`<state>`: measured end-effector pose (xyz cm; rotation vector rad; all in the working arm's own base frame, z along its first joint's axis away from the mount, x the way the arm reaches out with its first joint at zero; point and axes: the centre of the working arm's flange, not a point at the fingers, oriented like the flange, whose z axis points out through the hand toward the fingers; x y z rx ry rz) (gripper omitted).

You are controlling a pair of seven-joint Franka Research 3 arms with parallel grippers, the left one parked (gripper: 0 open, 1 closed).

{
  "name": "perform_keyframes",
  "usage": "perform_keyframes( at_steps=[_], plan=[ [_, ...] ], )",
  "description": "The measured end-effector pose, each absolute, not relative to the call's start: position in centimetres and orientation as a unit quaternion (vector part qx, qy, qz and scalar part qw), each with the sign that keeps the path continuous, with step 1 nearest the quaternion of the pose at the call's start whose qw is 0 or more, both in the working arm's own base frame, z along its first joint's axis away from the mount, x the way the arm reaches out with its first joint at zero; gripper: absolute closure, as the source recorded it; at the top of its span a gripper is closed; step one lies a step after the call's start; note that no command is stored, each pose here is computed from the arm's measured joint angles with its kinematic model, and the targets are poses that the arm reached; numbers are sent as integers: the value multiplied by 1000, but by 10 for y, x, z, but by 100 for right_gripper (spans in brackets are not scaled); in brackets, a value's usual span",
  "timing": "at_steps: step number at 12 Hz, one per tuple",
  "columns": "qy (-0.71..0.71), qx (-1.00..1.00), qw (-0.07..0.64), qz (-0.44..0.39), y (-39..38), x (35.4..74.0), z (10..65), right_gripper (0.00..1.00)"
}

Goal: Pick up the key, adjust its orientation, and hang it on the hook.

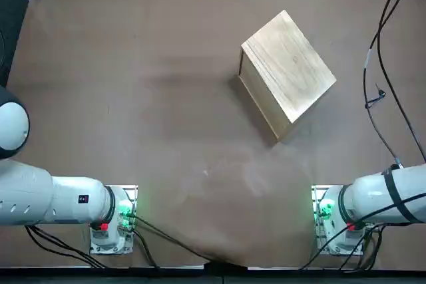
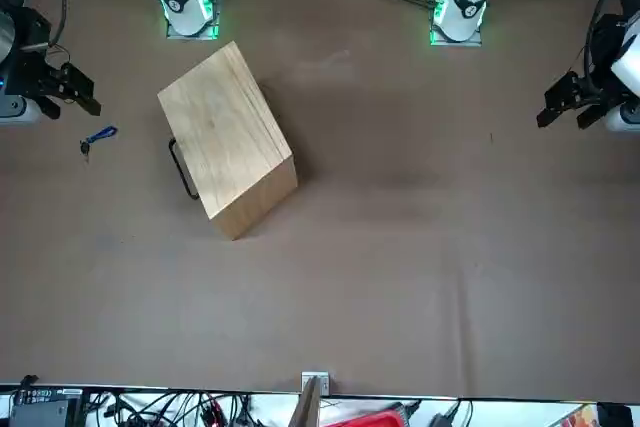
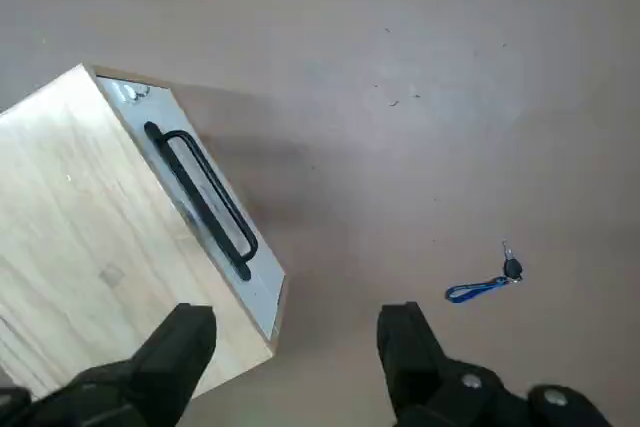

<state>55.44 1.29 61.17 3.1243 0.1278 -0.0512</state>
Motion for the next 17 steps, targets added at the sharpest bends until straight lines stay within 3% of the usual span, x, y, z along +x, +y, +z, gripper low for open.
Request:
perform_keyframes(
  at_steps=[10,17],
  plan=[
    [16,1000,7,-18,8,555,610,0],
    [-208,977,16,-37,-14,559,588,0]
  ],
)
